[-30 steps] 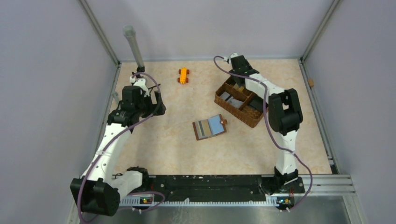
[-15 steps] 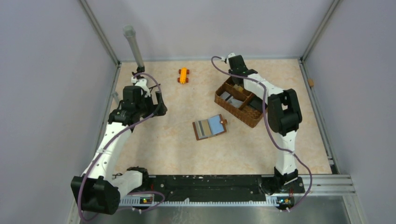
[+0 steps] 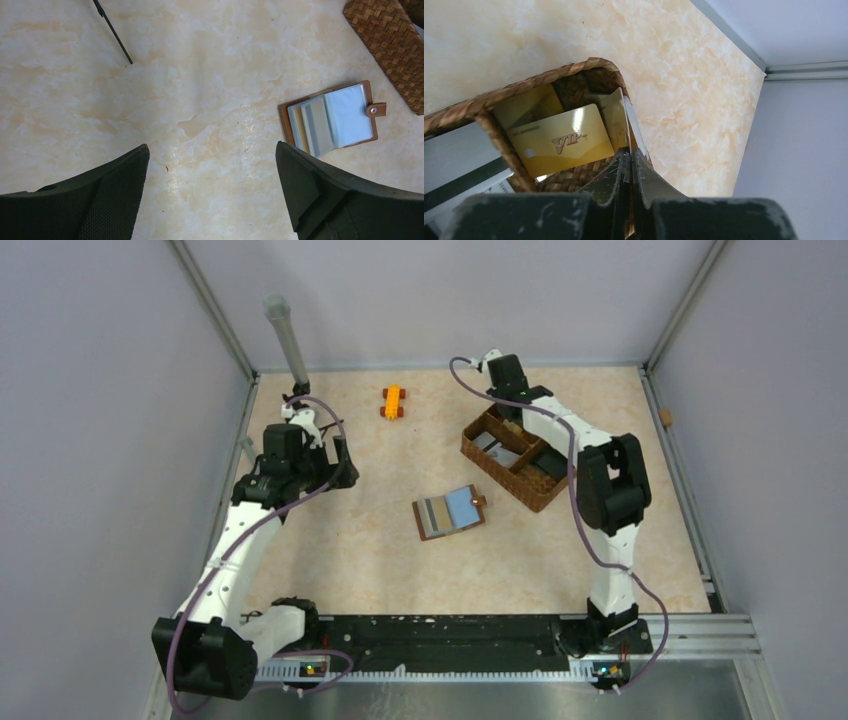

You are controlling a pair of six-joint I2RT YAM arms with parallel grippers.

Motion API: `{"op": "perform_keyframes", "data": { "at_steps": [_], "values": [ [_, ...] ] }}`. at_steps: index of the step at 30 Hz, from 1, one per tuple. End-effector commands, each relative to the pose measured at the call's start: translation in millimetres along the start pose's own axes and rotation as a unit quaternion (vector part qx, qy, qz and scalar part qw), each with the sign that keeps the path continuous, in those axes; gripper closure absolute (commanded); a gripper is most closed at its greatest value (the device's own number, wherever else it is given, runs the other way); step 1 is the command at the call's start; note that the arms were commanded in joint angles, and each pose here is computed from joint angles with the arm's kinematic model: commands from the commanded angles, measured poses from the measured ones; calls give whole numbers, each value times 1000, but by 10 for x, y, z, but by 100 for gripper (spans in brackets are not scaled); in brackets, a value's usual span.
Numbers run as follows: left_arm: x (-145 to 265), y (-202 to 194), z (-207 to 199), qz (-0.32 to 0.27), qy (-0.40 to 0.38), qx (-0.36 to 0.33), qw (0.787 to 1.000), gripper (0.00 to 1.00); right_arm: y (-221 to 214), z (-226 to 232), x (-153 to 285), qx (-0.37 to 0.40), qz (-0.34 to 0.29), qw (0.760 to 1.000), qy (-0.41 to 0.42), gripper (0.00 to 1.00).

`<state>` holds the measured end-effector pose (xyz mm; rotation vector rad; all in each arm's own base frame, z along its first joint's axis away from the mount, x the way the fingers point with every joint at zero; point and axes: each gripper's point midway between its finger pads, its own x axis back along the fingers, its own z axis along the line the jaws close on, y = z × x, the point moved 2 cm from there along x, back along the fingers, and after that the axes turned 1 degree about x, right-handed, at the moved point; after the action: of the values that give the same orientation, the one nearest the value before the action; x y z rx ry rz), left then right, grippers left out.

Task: Put the credit cards into the card holder
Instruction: Pick up the credit card from the storage box.

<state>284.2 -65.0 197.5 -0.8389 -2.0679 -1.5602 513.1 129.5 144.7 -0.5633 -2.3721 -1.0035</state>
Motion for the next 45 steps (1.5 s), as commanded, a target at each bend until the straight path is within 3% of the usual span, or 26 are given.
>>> {"op": "perform_keyframes", "data": {
  "at_steps": [1,10,15,19,24,27,30,33,35,37,41,42,43,45],
  "values": [
    [13,43,-44,-12,-16,0,1000,1,447,-357,448,-45,-70,996,-12,100],
    [70,-23,-406,2,-139,-14,990,1,565,-327,1139,-103,-108,984,93,100],
    [150,-40,-761,-3,-228,14,973,3,538,-158,1854,-140,-160,954,214,100],
    [274,-96,-1116,-20,-313,12,950,3,394,207,2449,-144,-197,897,368,100],
    [483,-346,-1621,9,-416,-41,908,3,105,787,3198,-110,-213,784,573,100],
    [580,-509,-1810,34,-461,-65,884,3,-72,1040,3541,-85,-207,721,656,100],
    [677,-641,-1931,48,-494,-85,864,3,-221,1223,3731,-57,-190,685,701,100],
    [726,-770,-1999,68,-512,-100,850,4,-268,1320,3804,-42,-182,669,720,100],
    [744,-849,-2023,82,-521,-106,843,13,-257,1330,3832,-40,-186,659,727,100],
    [790,-899,-2042,93,-534,-111,833,33,-233,1328,3837,-40,-191,657,728,100],
    [872,-937,-2062,93,-554,-111,820,85,-163,1342,3764,-50,-191,668,718,100],
    [877,-939,-2056,91,-552,-108,822,96,-143,1352,3727,-59,-190,673,713,90],
    [886,-902,-2068,75,-554,-107,822,100,-119,1369,3692,-75,-185,678,707,77],
    [875,-857,-2065,50,-549,-94,829,100,-90,1407,3625,-102,-185,683,699,53]
  ]
}}
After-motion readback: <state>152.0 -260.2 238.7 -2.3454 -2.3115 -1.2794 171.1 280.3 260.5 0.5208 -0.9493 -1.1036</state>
